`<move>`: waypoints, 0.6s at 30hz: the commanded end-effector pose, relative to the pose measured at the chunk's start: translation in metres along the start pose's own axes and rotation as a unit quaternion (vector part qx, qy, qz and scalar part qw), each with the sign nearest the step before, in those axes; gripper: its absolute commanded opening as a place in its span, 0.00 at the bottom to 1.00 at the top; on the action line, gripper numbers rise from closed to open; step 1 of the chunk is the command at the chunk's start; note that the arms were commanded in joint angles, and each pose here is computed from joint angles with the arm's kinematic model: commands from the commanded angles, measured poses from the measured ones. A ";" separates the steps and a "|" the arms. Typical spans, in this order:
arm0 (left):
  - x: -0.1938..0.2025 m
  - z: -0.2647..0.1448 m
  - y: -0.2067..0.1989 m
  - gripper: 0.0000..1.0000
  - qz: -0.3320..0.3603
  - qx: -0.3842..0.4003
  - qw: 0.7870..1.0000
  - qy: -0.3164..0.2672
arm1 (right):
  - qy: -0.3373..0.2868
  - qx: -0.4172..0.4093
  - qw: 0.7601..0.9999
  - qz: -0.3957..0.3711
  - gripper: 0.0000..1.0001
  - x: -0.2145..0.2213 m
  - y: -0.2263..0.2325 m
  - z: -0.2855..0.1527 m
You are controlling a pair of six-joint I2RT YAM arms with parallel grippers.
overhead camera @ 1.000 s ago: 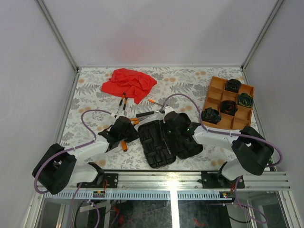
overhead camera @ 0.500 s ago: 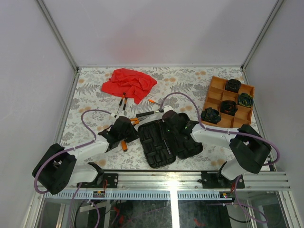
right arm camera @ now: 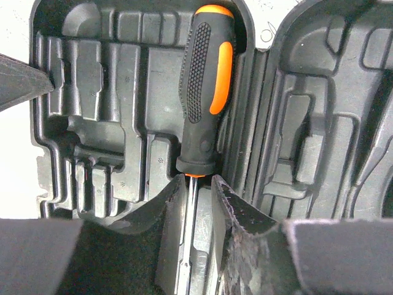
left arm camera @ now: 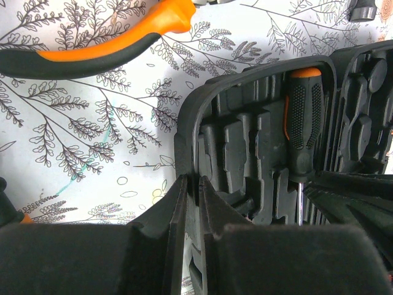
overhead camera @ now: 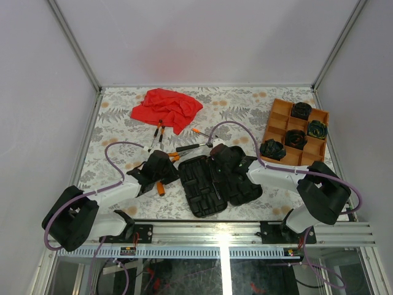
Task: Sort the tools into containers
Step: Adjust the screwdriver in the storage box.
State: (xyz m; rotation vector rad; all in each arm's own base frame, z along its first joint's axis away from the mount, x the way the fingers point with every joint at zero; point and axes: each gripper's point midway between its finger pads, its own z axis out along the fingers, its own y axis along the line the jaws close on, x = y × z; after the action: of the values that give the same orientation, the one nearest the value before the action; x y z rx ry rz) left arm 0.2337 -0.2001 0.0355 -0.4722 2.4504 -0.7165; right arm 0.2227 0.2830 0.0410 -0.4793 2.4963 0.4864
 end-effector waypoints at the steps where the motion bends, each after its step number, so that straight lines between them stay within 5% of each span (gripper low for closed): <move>1: -0.001 0.003 0.005 0.00 0.007 -0.009 1.000 -0.004 | -0.015 0.006 1.000 -0.006 0.29 -0.010 0.002 -0.002; 18: 0.001 0.004 0.001 0.00 0.029 -0.006 1.000 0.009 | -0.066 0.040 0.997 -0.012 0.19 -0.046 -0.001 0.013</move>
State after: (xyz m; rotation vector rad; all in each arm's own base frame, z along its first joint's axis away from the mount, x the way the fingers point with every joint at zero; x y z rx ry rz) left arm 0.2374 -0.2014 0.0348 -0.4481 2.4516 -0.7062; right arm 0.2372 0.2863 0.0401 -0.4614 2.4662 0.4246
